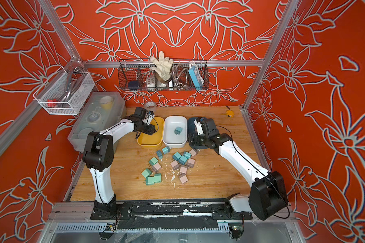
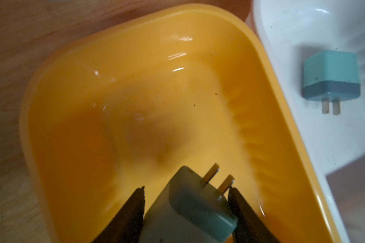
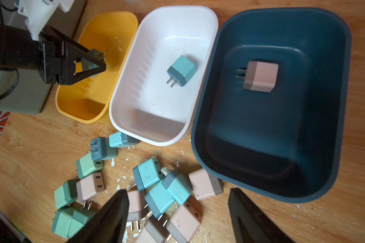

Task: Place the plugs by color into the storage box
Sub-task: Place the plug in the storage box.

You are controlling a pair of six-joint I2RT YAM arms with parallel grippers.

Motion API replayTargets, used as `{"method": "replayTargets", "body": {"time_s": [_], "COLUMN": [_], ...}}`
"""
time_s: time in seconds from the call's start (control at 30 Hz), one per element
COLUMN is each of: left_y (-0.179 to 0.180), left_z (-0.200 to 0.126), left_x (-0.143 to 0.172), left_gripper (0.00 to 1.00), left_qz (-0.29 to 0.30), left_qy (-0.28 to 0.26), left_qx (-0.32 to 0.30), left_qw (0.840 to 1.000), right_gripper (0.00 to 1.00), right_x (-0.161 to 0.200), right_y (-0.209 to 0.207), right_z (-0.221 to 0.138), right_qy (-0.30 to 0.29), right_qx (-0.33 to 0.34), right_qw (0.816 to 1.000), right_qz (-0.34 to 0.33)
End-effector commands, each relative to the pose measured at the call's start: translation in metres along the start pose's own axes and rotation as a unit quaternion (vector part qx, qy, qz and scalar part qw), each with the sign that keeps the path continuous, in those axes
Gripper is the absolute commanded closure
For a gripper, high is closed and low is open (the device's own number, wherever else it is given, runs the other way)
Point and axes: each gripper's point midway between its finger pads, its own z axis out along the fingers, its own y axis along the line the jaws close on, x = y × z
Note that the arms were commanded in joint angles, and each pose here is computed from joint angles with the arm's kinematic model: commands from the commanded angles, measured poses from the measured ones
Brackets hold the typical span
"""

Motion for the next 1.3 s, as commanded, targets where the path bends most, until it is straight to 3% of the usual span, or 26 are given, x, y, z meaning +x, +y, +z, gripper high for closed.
{"method": "replayTargets", "body": {"time_s": [0.0,0.13,0.33,0.67,1.07,1.27], "left_y": [0.007,0.008,0.008,-0.001,-0.029,-0.051], "left_z": [0.000,0.005,0.006,-0.003,-0.050,-0.082], "left_x": [-0.026,-0.030,-0.029,-0.034,-0.039,-0.036], "left_gripper": [0.49,0.34,0.28,0.31,0.33,0.33], "left_qz": [-0.006,-0.004,0.001,-0.002,0.004,0.033], "left_qy": [-0.028,-0.033,-0.031,-0.045,-0.096,-0.121], "left_qx": [-0.006,-0.006,-0.007,0.018,0.054,0.067], "left_qw": [1.000,0.999,1.000,0.999,0.994,0.990], "right_gripper": [0.20,0.20,0.20,0.20,0.20,0.21], "right_x": [0.003,0.003,0.004,0.005,0.006,0.012], "right_y": [-0.005,-0.006,-0.009,-0.009,-0.005,0.000], "right_z": [0.006,0.008,0.010,0.014,0.018,0.022], "right_qy": [0.005,0.007,0.008,0.011,0.018,0.041], "right_qx": [0.015,0.019,0.025,0.023,0.011,-0.005], "right_qw": [1.000,1.000,0.999,0.999,1.000,0.999], "right_qz": [-0.014,-0.020,-0.024,-0.023,-0.017,-0.012]}}
